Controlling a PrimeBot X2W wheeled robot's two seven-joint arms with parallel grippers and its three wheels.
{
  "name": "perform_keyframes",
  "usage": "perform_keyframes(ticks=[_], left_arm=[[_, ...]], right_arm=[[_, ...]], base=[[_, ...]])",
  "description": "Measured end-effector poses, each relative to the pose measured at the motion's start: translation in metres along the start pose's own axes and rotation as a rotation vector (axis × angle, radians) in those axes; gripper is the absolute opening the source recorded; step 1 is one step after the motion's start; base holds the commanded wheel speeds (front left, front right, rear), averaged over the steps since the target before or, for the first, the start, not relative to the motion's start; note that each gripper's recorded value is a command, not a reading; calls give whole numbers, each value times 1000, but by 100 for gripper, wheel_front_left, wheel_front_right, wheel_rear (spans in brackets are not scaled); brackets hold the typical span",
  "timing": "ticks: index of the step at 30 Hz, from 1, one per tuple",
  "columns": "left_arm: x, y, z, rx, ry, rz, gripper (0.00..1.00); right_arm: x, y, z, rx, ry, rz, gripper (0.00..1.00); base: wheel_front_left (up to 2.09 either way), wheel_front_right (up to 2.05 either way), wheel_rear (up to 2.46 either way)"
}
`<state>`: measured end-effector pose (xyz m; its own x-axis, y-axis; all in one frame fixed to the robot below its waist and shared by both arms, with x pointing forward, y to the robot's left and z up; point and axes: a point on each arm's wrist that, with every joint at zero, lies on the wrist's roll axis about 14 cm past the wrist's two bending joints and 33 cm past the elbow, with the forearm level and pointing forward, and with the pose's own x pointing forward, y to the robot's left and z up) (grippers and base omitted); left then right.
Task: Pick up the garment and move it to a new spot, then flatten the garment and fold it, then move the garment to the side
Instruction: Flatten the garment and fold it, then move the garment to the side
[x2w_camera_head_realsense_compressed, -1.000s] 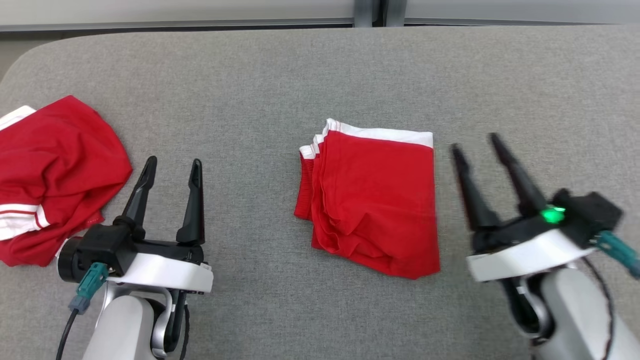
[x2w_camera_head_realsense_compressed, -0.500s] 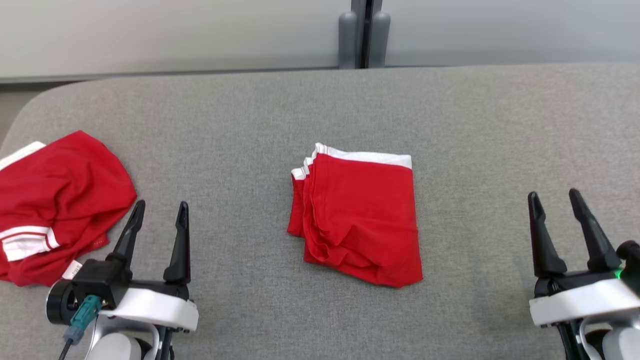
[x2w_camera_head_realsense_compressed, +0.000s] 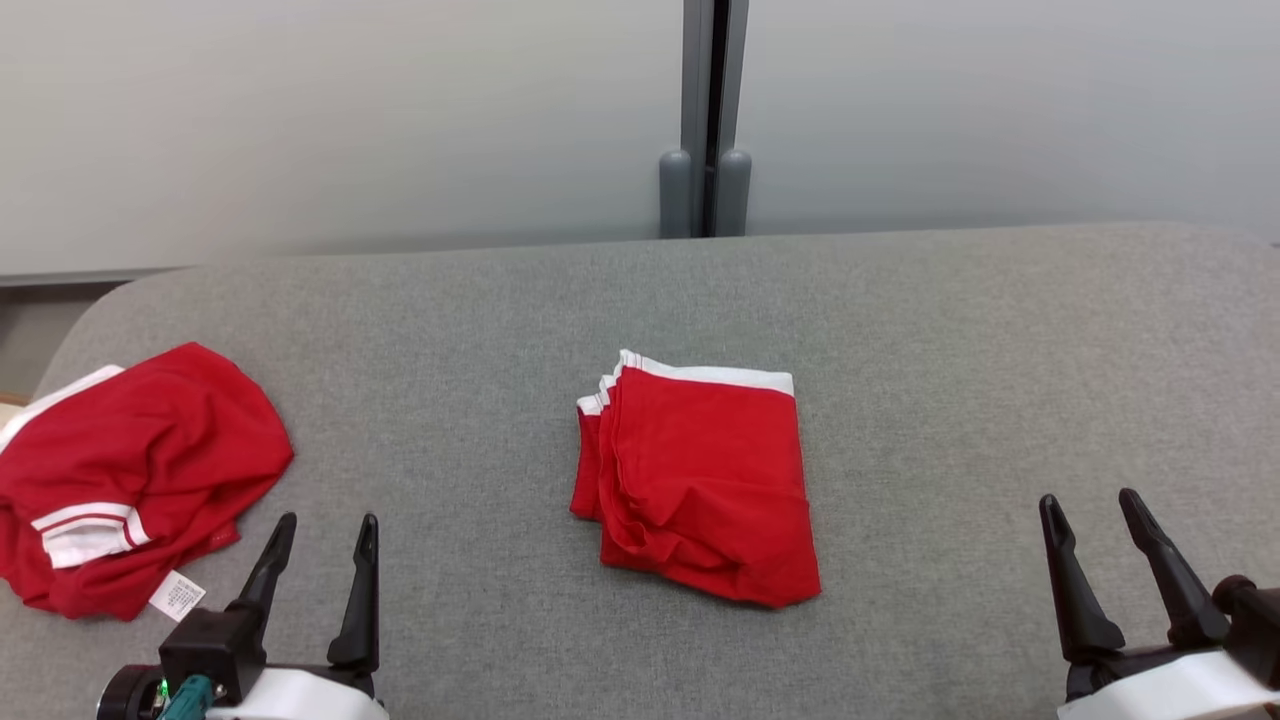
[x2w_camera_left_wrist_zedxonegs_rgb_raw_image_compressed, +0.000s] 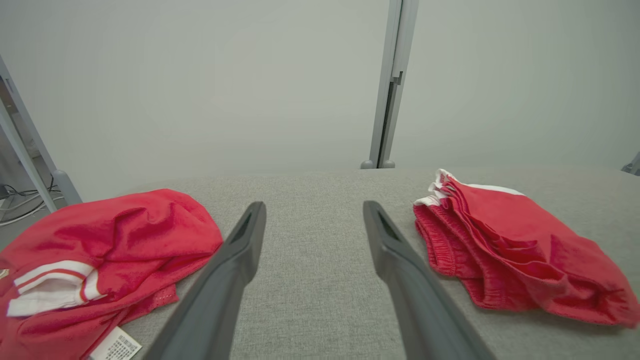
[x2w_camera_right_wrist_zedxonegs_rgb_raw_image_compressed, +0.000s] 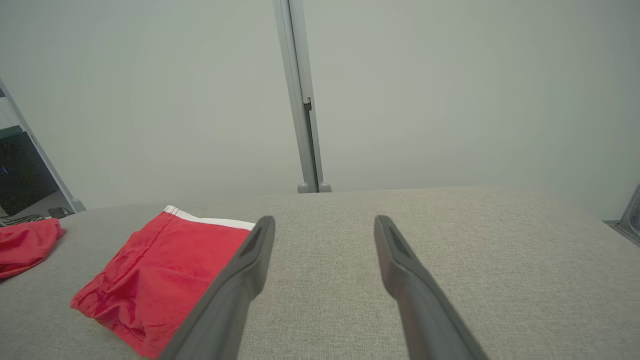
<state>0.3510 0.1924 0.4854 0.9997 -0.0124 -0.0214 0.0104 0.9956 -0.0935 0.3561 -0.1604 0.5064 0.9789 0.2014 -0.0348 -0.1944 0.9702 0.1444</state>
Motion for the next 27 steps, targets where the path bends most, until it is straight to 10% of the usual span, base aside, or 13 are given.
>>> perform_keyframes(ticks=[27], left_arm=[[-5, -2, 2, -2, 9, -4, 100]], right_arm=[[-10, 1, 6, -13, 8, -9, 100]], base=[[0, 0, 0]])
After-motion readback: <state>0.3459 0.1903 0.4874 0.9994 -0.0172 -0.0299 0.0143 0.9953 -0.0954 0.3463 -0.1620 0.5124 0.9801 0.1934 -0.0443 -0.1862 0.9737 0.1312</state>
